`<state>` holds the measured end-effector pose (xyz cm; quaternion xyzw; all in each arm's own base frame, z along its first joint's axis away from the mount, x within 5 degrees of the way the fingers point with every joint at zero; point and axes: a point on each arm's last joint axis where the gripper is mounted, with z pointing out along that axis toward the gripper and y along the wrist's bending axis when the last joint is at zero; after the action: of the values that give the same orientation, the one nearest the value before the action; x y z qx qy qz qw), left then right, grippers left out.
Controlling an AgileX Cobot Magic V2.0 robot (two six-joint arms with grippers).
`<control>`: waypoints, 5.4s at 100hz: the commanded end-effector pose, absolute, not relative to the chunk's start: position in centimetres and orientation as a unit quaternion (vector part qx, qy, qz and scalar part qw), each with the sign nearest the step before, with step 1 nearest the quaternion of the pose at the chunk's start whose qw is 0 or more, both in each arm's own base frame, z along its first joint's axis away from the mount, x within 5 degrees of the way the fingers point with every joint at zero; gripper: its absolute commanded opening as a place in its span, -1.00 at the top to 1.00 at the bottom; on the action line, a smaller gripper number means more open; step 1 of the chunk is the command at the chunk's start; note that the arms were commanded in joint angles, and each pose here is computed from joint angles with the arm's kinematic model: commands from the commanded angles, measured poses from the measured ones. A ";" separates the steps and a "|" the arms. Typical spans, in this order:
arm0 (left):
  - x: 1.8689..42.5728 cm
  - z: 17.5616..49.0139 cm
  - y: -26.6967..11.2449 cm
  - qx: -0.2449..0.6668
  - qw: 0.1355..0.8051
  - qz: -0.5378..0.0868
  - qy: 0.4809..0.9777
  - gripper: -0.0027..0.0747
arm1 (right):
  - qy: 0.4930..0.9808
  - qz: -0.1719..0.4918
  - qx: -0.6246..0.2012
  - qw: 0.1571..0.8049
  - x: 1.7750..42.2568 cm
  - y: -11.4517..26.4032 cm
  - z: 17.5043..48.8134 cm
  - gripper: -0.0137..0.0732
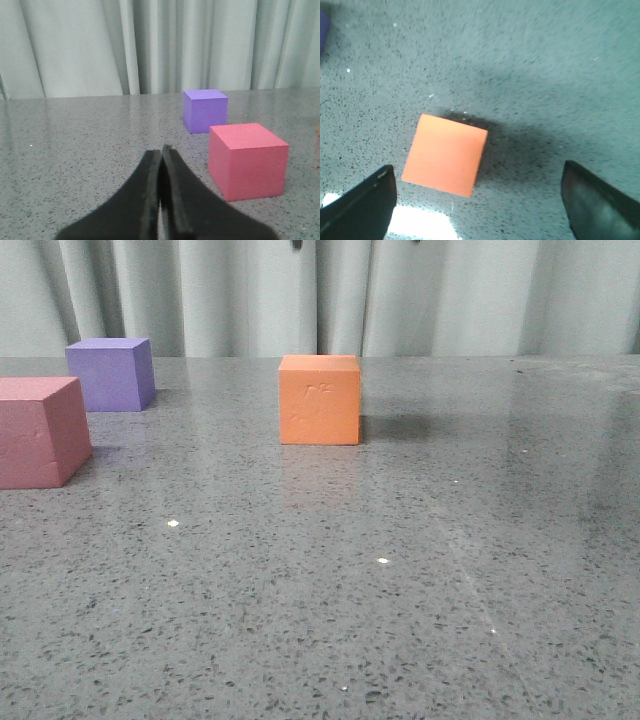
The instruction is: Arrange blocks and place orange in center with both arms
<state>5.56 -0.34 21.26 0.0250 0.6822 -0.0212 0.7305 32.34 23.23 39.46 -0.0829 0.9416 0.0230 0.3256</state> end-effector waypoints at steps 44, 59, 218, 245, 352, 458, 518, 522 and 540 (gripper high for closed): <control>5.5 20.3 -0.5 0.027 0.750 -0.030 0.660 0.98 | 0.930 -0.028 -0.027 0.366 29.5 11.9 42.7 -0.82; 5.5 20.3 -0.5 0.027 0.750 -0.030 0.660 0.98 | 0.930 -0.020 -0.006 0.367 27.6 8.8 41.5 -0.82; 5.5 20.3 -0.5 0.027 0.750 -0.030 0.660 0.98 | 0.946 0.008 0.002 0.324 3.7 -0.4 30.8 -0.82; 5.5 20.3 -0.5 0.027 0.750 -0.030 0.660 0.98 | 0.947 0.024 0.001 0.320 3.6 -0.1 30.7 -0.82; 5.5 20.3 -0.5 0.027 0.751 -0.030 0.659 0.98 | 0.949 0.032 0.002 0.313 3.5 0.0 30.6 0.84; 13.5 37.6 -1.8 -0.084 0.552 -0.153 0.815 0.98 | 0.942 0.037 0.000 0.335 3.8 0.1 30.9 0.84; 23.3 39.1 -2.8 -0.076 0.399 -0.135 0.904 0.98 | 0.941 0.037 0.000 0.335 3.9 0.1 30.9 0.84; 23.3 39.1 -2.8 -0.076 0.400 -0.135 0.903 0.98 | 0.941 0.037 0.000 0.335 3.9 0.1 30.9 0.84; 23.3 39.1 -2.8 -0.076 0.400 -0.134 0.903 0.98 | 0.939 0.039 0.000 0.341 3.9 0.1 31.0 0.84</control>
<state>23.32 -2.78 37.28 -0.0757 0.9244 -0.1217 0.3535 3.81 0.18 30.28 0.0008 0.9439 0.0422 0.3275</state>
